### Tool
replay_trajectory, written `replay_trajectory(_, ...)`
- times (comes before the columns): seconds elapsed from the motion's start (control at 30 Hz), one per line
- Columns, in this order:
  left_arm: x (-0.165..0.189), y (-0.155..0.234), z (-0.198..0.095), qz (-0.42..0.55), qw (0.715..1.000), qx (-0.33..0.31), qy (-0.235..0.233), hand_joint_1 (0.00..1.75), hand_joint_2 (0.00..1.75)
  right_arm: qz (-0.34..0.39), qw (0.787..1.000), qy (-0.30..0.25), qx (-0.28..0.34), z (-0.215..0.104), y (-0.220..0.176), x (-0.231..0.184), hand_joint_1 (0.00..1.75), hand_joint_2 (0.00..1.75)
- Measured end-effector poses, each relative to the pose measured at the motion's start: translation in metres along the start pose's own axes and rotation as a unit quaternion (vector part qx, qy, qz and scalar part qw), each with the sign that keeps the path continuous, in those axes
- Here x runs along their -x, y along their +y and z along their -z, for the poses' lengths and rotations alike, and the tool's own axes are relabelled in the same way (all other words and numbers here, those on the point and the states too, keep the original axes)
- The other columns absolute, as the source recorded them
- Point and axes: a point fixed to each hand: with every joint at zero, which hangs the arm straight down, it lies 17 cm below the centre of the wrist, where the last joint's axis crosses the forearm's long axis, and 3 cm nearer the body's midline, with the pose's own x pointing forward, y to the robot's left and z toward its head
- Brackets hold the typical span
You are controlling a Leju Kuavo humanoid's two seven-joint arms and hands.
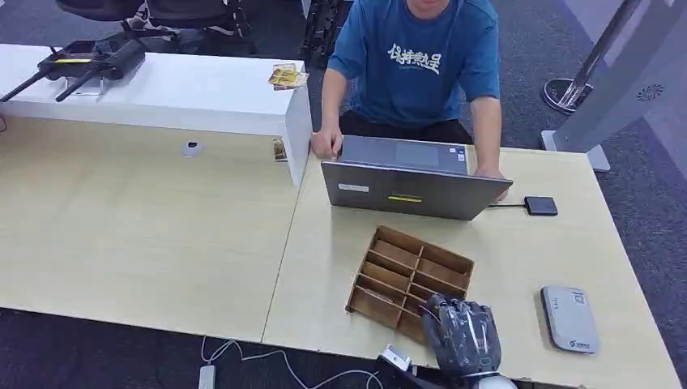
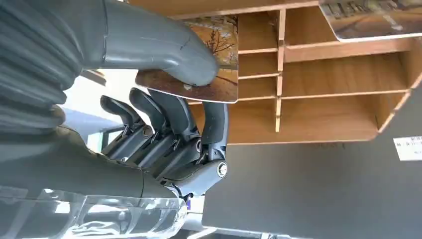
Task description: Pass the card to the sensor for recognition and then transmit it.
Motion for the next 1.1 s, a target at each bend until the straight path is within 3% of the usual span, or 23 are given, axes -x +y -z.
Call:
replay_trajectory(0.33,-0.001,0.0,0.0,-0.001,1.0,0.0,-0.005,0.0,0.0,0.044,0.993,-0.025,0.102,-0.004,-0.044,-0.02,1.75,1.75)
replay_trajectory(0.73,-0.002,0.0,0.0,-0.006,1.0,-0.004,-0.012,0.0,0.0,0.148,0.948,-0.073,0.271,-0.027,-0.137,-0.047,1.75,1.75)
replay_trajectory(0.87,-0.001,0.0,0.0,-0.006,1.0,-0.005,-0.012,0.0,0.0,0.182,0.925,-0.073,0.325,-0.035,-0.17,-0.037,1.75,1.75)
replay_trajectory(1.1,0.0,0.0,0.001,0.005,1.0,-0.007,-0.012,0.0,0.0,0.203,0.898,-0.017,0.391,-0.036,-0.204,0.009,1.75,1.75)
